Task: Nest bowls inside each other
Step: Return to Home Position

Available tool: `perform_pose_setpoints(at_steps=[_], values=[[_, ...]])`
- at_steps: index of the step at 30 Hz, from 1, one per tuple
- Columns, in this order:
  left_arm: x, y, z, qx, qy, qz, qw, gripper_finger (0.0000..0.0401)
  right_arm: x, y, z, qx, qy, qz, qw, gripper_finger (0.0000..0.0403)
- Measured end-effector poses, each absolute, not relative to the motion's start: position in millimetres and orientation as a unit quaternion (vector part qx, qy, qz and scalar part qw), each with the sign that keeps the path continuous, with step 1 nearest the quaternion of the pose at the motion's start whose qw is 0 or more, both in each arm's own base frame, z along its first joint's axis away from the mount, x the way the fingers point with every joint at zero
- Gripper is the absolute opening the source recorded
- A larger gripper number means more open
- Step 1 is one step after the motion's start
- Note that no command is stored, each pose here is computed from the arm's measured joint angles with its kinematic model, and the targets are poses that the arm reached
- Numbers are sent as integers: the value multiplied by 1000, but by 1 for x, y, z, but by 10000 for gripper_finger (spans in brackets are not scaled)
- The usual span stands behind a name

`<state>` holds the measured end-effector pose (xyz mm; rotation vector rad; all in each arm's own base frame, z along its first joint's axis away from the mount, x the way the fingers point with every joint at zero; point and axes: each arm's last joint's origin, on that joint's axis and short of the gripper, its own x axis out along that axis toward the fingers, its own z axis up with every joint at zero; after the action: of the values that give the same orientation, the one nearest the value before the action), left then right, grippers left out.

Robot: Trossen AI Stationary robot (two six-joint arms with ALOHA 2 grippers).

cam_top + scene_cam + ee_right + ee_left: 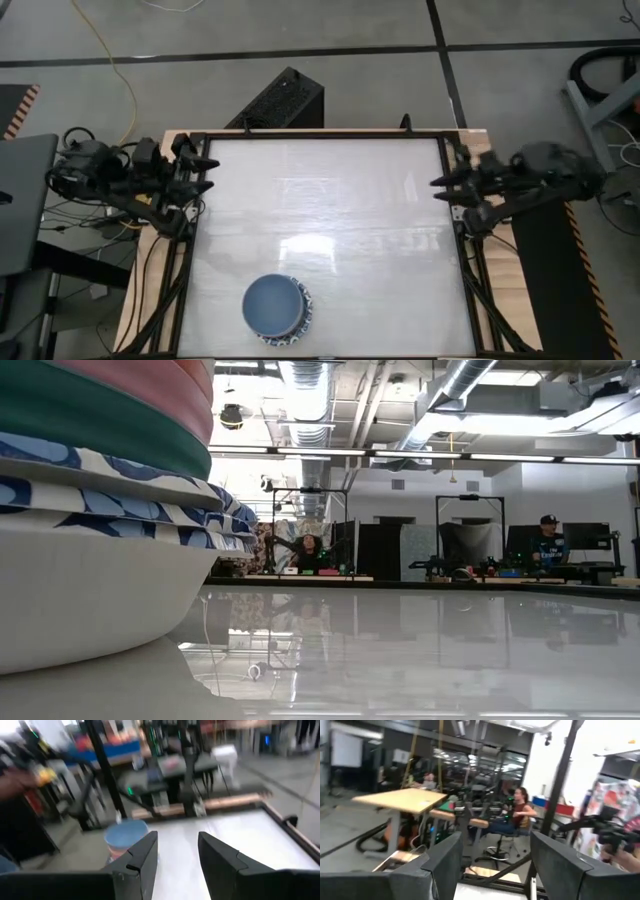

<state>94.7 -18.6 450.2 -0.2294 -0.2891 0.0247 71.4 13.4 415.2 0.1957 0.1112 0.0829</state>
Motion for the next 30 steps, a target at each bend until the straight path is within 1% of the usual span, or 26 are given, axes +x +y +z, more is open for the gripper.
perform_pose_setpoints(at_steps=[3, 5, 8, 13, 19, 23, 27, 30], values=[[95, -19, 451, -92, -145, 1, 985, 221, 58, 10, 396, 116, 11, 47, 992, 162], [96, -20, 446, -80, -143, 3, 986, 221, 47, 7, 391, 130, -34, 53, 989, 162], [100, -21, 430, -73, -129, 12, 989, 221, 41, 6, 374, 133, -46, 55, 988, 162], [106, -22, 390, -86, -124, 16, 988, 221, 24, 1, 362, 151, -79, 55, 984, 162], [93, -18, 336, -132, -187, 13, 973, 221, 6, -3, 350, 149, -109, 55, 981, 162], [81, -13, 304, -156, -247, 27, 956, 221, -7, -7, 341, 127, -137, 49, 981, 162], [72, -9, 280, -185, -280, 42, 941, 221, -5, -7, 335, 86, -117, 26, 989, 162], [67, -7, 265, -207, -288, 49, 934, 221, -1, -7, 331, 86, -113, 21, 990, 162]])
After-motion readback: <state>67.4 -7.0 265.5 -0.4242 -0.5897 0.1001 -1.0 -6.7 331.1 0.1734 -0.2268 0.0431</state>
